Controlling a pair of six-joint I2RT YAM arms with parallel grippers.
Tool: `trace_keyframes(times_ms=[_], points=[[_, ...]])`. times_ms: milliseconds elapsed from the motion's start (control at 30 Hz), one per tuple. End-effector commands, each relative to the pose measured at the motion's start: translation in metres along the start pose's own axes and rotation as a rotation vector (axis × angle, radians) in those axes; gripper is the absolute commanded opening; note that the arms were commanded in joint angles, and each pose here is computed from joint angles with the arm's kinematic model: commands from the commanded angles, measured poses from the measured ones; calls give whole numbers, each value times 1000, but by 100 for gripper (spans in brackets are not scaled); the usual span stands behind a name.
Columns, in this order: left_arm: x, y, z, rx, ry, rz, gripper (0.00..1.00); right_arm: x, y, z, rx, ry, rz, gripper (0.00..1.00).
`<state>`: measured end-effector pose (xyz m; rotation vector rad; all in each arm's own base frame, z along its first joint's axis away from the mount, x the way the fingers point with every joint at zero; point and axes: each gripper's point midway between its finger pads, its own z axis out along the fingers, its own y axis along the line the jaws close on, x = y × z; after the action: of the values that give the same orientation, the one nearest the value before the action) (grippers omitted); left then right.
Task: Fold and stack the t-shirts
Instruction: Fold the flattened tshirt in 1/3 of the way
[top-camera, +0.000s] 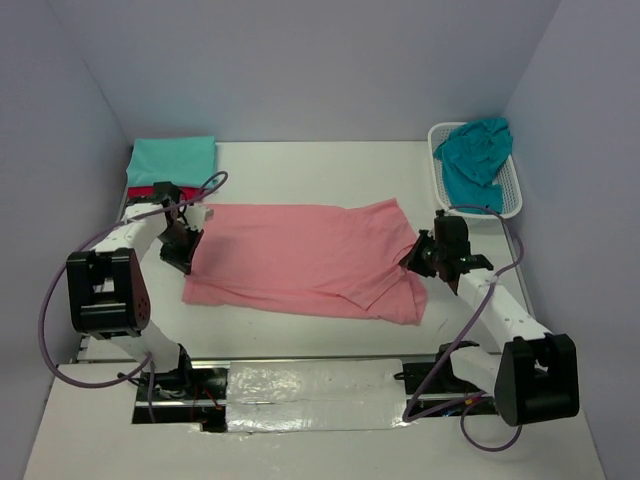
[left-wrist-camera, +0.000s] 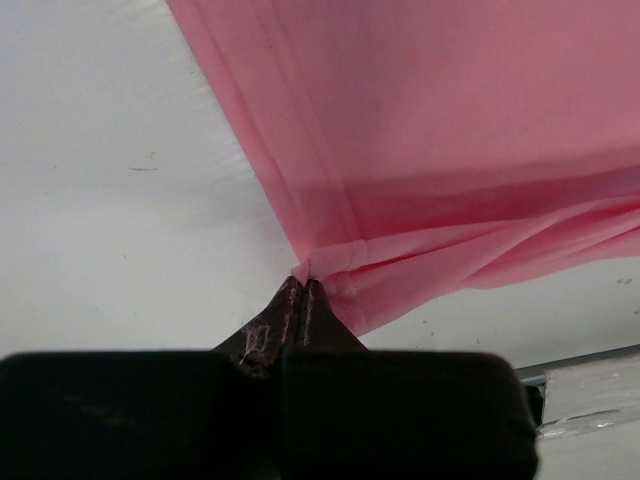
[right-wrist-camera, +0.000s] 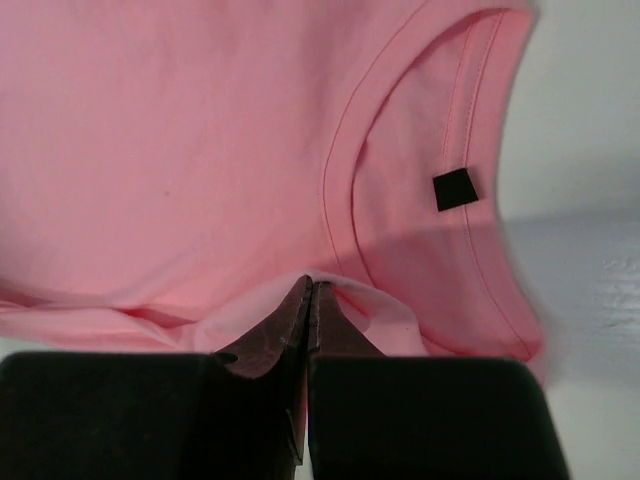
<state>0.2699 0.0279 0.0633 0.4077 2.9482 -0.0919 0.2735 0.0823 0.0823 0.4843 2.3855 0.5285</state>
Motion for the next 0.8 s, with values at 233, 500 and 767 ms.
trace_keyframes(times_ms=[233, 500, 767], points=[[-3, -1, 16, 53, 23, -49, 0, -44, -6, 12, 15, -98, -22, 0], [-7, -6, 15, 167, 27, -77, 38, -44, 5, 30, -30, -5, -61, 0], [-37, 64, -33, -58, -157, -133, 41, -50, -3, 39, 52, 81, -87, 44]])
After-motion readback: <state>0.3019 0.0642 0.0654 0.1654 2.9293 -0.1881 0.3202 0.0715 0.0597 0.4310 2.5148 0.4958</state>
